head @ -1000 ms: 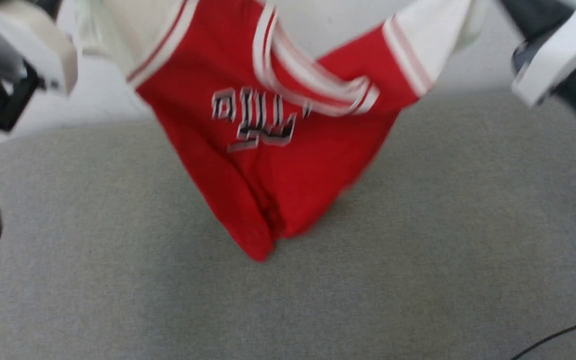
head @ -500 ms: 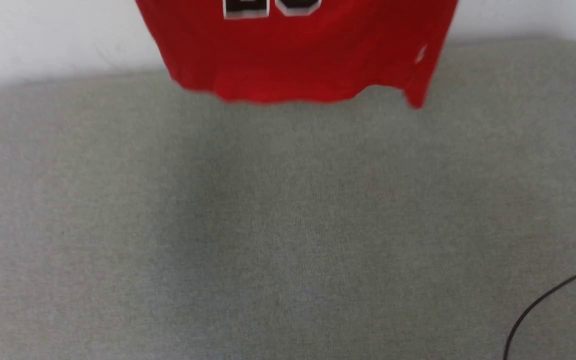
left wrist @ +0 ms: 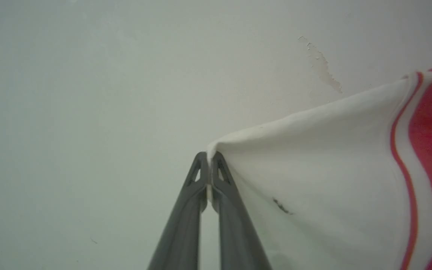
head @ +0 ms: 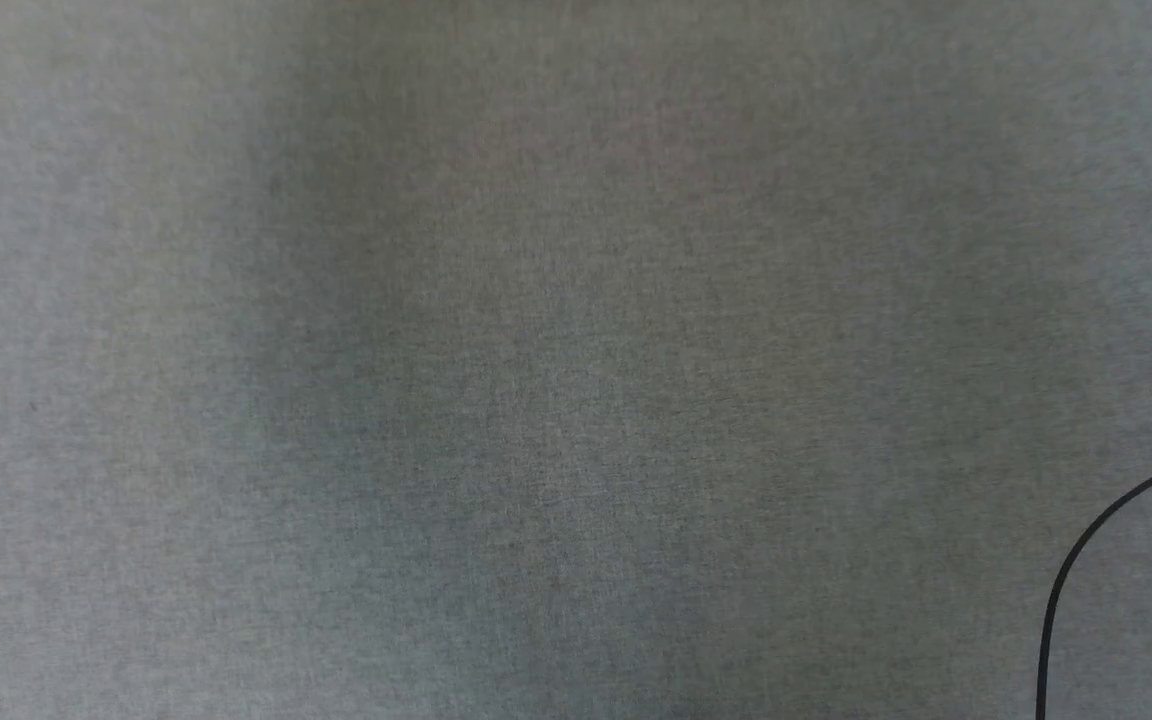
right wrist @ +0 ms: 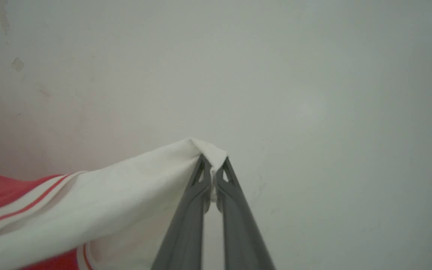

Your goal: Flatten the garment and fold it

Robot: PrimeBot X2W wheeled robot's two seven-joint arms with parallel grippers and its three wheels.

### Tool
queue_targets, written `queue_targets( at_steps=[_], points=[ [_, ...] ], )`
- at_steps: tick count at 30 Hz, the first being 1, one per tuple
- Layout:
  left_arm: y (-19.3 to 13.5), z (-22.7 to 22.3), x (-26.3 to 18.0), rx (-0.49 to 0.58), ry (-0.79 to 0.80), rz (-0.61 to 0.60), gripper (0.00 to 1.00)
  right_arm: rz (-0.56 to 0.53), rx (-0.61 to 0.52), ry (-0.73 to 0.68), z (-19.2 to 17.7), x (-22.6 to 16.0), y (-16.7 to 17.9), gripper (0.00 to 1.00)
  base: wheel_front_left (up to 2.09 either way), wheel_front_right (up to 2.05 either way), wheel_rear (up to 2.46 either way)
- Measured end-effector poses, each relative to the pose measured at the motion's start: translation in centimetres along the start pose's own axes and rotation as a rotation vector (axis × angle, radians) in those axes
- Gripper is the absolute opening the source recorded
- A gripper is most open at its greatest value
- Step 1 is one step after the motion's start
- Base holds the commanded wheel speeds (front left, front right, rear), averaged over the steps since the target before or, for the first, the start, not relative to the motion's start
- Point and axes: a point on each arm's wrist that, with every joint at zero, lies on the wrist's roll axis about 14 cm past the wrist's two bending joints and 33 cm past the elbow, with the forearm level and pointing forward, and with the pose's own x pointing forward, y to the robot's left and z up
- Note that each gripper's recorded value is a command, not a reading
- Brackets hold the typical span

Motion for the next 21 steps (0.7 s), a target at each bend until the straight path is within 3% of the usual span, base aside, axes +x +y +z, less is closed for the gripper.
queue_targets(
  at_steps=[9, 21],
  points=[
    [-1.2, -5.8, -3.8, -0.071, 0.087, 0.002, 0.0, 0.066, 0.017, 0.105, -7.4, -1.4, 3.5, 0.0, 0.0, 0.0, 0.0],
    [-1.8, -10.4, -16.7, -0.231, 0.311, 0.056, 0.0, 0.162, 0.084, 0.301, -14.1, -12.1, 6.4, 0.0, 0.0, 0.0, 0.0]
  ],
)
